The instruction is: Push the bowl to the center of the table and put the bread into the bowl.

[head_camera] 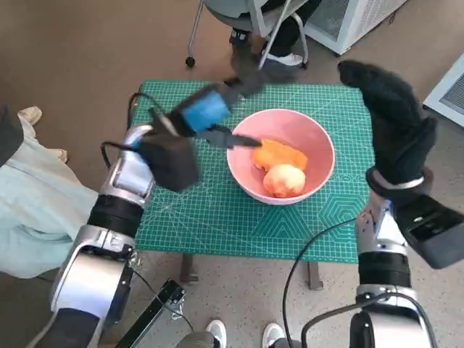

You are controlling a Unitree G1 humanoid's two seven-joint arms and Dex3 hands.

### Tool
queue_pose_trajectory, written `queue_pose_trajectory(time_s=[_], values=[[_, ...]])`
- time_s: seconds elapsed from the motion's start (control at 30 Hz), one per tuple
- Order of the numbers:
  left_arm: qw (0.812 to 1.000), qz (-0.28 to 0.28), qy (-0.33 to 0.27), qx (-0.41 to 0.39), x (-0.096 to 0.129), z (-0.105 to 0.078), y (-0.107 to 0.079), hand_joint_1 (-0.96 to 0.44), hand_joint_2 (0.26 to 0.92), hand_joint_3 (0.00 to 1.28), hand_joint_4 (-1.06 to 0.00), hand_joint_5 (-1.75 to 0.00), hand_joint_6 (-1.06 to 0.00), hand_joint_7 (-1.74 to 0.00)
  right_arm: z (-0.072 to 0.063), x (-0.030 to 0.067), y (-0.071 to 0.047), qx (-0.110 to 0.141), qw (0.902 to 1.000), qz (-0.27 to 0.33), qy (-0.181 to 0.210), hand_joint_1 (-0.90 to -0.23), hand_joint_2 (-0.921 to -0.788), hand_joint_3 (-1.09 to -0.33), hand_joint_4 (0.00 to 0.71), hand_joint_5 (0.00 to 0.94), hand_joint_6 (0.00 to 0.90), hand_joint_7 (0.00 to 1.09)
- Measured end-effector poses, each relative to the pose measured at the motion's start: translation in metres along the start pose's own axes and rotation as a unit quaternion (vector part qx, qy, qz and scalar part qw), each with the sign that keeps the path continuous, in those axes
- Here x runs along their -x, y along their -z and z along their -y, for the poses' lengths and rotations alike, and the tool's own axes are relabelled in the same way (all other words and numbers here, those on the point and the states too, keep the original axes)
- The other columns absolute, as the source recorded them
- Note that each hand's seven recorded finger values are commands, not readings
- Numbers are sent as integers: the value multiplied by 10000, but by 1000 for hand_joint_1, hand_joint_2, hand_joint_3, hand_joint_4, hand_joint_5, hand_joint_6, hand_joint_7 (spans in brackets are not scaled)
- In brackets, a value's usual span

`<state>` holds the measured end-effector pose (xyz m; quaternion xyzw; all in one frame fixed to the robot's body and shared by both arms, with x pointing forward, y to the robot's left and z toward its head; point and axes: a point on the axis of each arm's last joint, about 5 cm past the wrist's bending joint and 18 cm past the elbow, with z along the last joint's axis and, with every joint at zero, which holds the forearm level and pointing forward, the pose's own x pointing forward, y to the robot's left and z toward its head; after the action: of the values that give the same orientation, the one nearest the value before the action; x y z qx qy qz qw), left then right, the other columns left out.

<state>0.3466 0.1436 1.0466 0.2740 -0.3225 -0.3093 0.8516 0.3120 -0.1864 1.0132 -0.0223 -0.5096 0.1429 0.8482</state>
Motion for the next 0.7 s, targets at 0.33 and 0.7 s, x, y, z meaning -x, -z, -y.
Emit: queue_pose_trajectory(time_s=[0.33, 0.7], values=[[9778, 725, -1679, 1025, 244, 119, 6, -226, 921, 180, -414, -10, -118, -667, 0, -81, -24, 109, 9997, 45, 218, -601, -921, -736, 335, 6, 47, 798], [9588, 1077, -2244, 1367, 356, 235, -64, -278, 921, 262, -388, -1, -50, -808, -35, -158, -37, 396, 9985, -26, 388, -579, -921, -791, 350, 12, 53, 787]])
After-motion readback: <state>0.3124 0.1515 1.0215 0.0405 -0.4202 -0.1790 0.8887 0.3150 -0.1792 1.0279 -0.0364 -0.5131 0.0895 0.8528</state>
